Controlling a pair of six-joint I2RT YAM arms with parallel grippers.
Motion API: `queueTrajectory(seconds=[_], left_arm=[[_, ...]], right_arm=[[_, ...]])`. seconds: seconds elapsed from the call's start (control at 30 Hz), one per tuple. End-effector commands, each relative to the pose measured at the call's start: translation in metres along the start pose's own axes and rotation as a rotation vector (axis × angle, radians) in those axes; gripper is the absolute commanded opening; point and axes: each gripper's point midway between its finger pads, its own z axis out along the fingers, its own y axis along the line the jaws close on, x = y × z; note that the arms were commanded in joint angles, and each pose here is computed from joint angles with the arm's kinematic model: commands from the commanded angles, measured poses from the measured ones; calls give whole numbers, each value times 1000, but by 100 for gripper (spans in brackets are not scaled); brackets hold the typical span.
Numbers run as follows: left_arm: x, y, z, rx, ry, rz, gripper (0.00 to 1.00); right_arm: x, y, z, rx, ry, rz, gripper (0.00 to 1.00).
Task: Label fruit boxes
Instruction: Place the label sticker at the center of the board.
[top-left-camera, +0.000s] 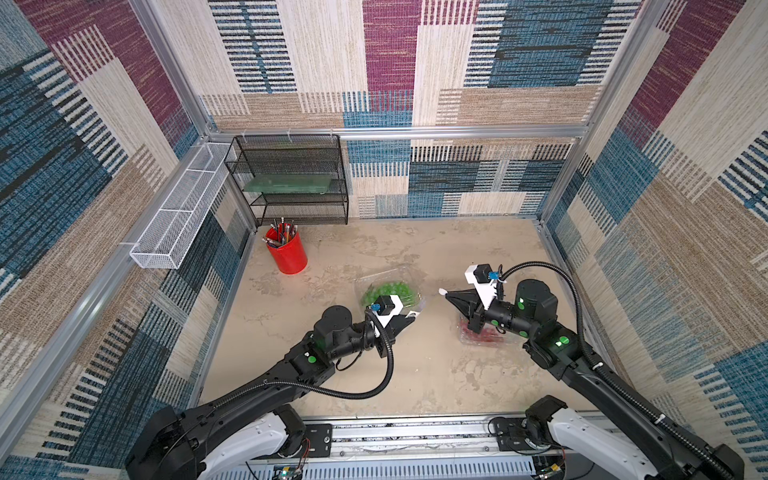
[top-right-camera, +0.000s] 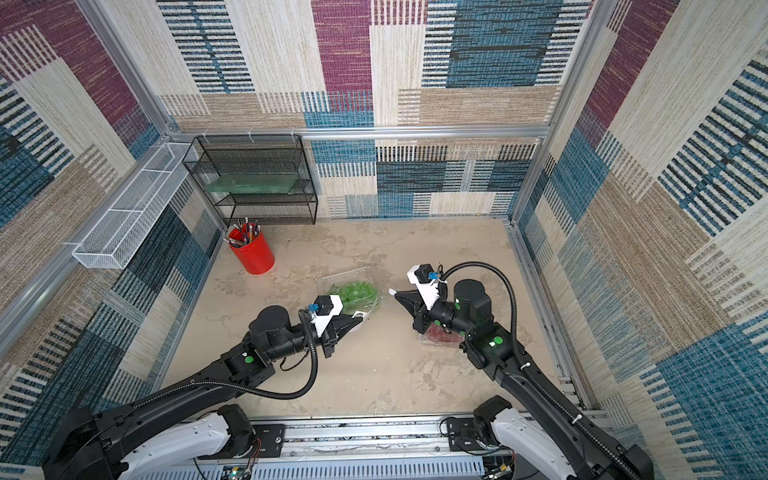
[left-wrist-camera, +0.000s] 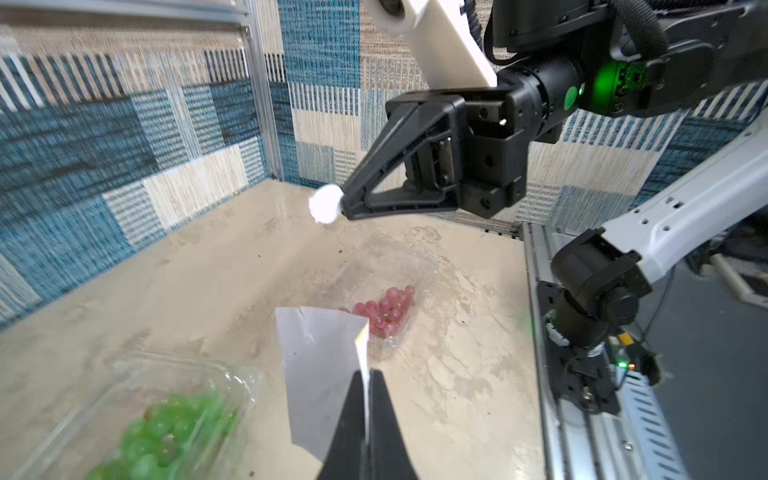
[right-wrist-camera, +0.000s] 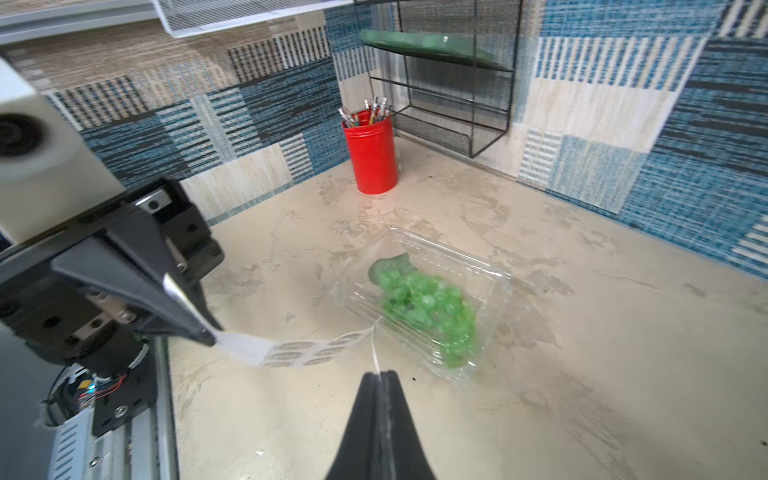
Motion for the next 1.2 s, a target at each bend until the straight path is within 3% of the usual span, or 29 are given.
queueTrajectory(seconds=[0.0,0.23,0.67,0.83,1.17], left_arm=[[3,-8,6,62,-12,-212,0],[30,-5,34,85,65,-554,0],[102,-2,74,62,265,-934,0],[128,4,75,-30,399,-963,0],[171,24,47,-255,616,-860,0]], right_arm=[[2,-30,-3,131,23,96,0],[8,-59,-2,201,55,200,0],[11,-58,3,181,54,198,0],[16,-61,1,206,84,182,0],[23,-62,1,213,107,179,0]])
